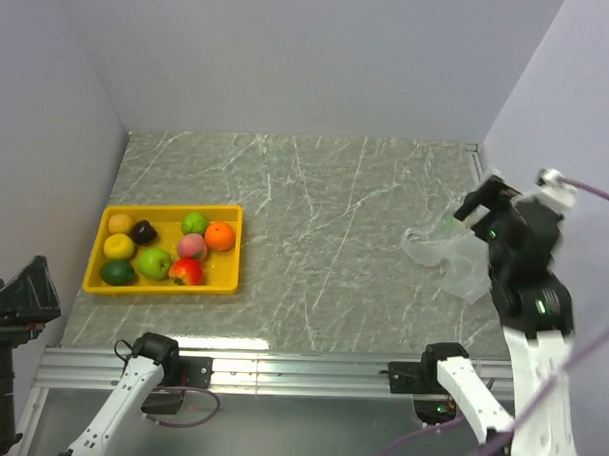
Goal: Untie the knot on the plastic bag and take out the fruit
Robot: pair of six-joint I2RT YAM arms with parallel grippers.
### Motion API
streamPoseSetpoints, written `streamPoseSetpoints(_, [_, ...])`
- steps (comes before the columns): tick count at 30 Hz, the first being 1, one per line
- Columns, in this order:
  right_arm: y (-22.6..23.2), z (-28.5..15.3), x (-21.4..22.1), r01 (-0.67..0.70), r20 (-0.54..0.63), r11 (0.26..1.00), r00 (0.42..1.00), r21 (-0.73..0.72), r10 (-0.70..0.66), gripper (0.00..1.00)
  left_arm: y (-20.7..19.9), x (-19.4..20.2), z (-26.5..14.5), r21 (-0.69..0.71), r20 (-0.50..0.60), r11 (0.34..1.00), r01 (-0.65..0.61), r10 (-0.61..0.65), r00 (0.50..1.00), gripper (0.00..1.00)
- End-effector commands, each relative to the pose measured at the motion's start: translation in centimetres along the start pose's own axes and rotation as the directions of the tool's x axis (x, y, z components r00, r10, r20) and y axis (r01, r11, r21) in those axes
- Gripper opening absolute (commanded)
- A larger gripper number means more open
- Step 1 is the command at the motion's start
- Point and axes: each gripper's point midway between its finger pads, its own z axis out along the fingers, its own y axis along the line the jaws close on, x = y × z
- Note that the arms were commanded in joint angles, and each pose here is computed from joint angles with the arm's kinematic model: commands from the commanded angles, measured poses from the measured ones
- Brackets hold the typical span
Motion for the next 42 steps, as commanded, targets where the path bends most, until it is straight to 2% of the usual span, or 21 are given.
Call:
streamPoseSetpoints(1, [1.8,-6.3,-4.4,0.004,0.175,0.97,0.984,-0.242,0.04,0.96,0.7,-1.4,-0.9,0.008,0.045,0.998,-0.06,0.059,0.997,0.99])
streamPoseSetpoints(4, [0.2,-11.7,-5.8,0.007,0.313,0.946,0.944,-0.323,0.101,0.97,0.7,-2.7,-1.5,0.036,0.096,0.996,-0.08,0.076,0.992,1.0])
streamPoseSetpoints(7, [-1.4,-14.7,-5.4,0.031,0.385,0.938,0.916,-0.346,0.112,0.97,0.7,-3.8,-2.0,0.046,0.145,0.996,-0.082,0.075,0.987,0.99])
streamPoseSetpoints(10, [-2.7,-15.8,-4.1,0.048,0.405,0.941,0.909,-0.334,0.097,0.98,1.3,-4.4,-2.1,0.02,0.176,0.997,-0.078,0.074,0.982,0.99])
streamPoseSetpoints(16, [-6.1,-18.4,-1.5,-0.003,0.458,0.946,0.875,-0.325,0.159,0.98,2.1,-4.0,-2.0,-0.006,0.216,0.997,-0.074,0.073,0.974,0.99])
streamPoseSetpoints(26, [-6.8,-18.3,0.0,-0.024,0.448,0.948,0.877,-0.318,0.172,0.99,1.2,-0.2,0.5,0.01,0.131,0.998,-0.068,0.066,0.989,0.99])
streamPoseSetpoints(42, [-5.6,-17.0,-0.3,-0.013,0.438,0.942,0.883,-0.335,0.168,1.0,0.9,0.5,1.2,0.012,0.115,0.999,-0.049,0.047,0.992,0.99])
